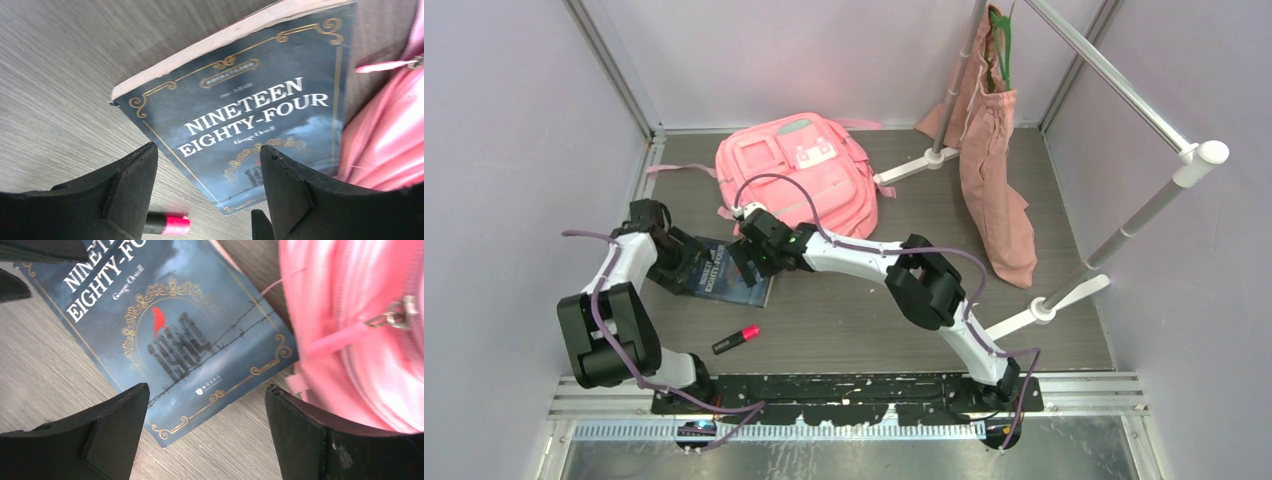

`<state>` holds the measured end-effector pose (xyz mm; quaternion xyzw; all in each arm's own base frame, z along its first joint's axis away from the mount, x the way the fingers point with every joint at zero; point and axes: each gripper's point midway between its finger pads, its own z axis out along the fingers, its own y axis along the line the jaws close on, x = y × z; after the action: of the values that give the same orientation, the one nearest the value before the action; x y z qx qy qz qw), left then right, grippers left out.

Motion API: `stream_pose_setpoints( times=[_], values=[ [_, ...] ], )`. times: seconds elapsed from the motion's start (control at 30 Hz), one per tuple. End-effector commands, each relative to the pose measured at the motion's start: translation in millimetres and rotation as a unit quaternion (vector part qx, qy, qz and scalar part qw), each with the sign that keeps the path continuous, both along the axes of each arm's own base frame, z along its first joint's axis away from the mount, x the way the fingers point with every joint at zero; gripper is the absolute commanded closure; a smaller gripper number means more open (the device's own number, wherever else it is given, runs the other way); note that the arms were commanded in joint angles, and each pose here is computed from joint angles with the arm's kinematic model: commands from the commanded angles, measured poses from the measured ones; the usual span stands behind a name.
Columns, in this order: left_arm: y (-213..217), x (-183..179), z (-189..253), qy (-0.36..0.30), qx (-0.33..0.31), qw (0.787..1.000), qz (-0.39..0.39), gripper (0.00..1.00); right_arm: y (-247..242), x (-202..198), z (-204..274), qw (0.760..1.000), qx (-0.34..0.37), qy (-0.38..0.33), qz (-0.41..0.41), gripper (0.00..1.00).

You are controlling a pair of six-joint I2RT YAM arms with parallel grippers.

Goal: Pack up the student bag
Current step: Adjust the book at the center of the board.

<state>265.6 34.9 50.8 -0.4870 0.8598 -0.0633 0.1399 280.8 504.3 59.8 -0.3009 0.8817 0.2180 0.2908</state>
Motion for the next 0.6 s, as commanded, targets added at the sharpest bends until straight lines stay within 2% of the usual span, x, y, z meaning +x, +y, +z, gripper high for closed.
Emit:
stream_pose_setpoints(
  times=[0.0,0.07,0.2,0.3,0.47,0.57],
  values=[
    [4.1,33.7,45.1,-0.09,0.014,0.995,-0.033,0.25,-11.2,19.1,56.6,0.997,0.022,-0.068,-0.042,0.09],
    [1.5,48.0,61.6,-0.121,0.019,0.991,-0.046,0.25,-18.4,16.7,59.8,0.995,0.04,-0.07,-0.054,0.09],
    [-21.7,82.3,77.7,-0.142,0.009,0.987,-0.073,0.25,-32.6,10.7,80.8,0.989,0.094,-0.082,-0.081,0.09],
    [-45.5,109.2,67.5,-0.137,-0.007,0.988,-0.076,0.25,-49.2,4.9,92.7,0.984,0.115,-0.09,-0.098,0.09],
    [-68.9,140.3,41.2,-0.118,-0.023,0.992,-0.041,0.27,-84.7,-5.5,90.8,0.982,0.103,-0.097,-0.122,0.09],
    [-72.9,157.9,35.5,-0.141,-0.02,0.989,-0.03,0.3,-99.8,-11.9,87.2,0.983,0.094,-0.096,-0.128,0.09]
  ],
)
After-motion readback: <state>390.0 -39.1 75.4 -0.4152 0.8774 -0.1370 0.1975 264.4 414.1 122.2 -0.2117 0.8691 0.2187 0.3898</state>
